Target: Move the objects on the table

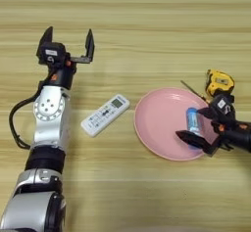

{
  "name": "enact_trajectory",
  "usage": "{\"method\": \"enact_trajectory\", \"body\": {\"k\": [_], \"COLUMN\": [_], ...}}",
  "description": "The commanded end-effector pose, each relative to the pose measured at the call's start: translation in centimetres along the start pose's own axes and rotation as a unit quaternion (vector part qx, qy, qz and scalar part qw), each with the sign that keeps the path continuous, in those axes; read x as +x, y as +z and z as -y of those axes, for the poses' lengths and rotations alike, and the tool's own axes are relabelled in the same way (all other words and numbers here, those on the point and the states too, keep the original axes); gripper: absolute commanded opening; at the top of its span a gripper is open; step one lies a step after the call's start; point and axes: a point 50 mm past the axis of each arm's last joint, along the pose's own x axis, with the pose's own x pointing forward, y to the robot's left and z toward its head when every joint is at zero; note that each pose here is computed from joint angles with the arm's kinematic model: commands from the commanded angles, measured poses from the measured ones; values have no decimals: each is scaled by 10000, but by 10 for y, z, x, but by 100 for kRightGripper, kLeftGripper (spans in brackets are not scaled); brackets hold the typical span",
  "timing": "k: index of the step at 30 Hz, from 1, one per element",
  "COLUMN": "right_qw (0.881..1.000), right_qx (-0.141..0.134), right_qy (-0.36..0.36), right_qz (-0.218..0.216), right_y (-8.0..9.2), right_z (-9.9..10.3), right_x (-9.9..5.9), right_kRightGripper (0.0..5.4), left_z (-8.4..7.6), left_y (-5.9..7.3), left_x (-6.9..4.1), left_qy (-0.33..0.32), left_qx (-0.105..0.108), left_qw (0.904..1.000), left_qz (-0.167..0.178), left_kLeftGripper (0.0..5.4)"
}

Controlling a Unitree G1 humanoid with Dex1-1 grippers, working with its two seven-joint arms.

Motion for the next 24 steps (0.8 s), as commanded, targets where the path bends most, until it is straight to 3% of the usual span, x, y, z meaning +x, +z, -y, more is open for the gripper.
{"method": "enact_trajectory", "body": {"k": [1, 9, 20, 24], "right_qw": [9999, 9993, 9989, 9991], "right_qx": [-59, 120, -186, -217], "right_qy": [-70, -73, -31, -27], "right_qz": [-48, -347, -432, -370], "right_y": [1, -15, -11, -8], "right_z": [1, -4, -3, -2], "right_x": [1, 10, 20, 21], "right_kRightGripper": [540, 540, 408, 336], "left_z": [-1, -2, -3, -2], "left_y": [5, 8, 8, 8], "left_x": [4, 6, 7, 7], "left_qy": [-8, -54, -54, -45], "left_qx": [58, 88, 87, 82], "left_qw": [9999, 9998, 9998, 9998], "left_qz": [133, 181, 184, 178], "left_kLeftGripper": [537, 537, 540, 540]}}
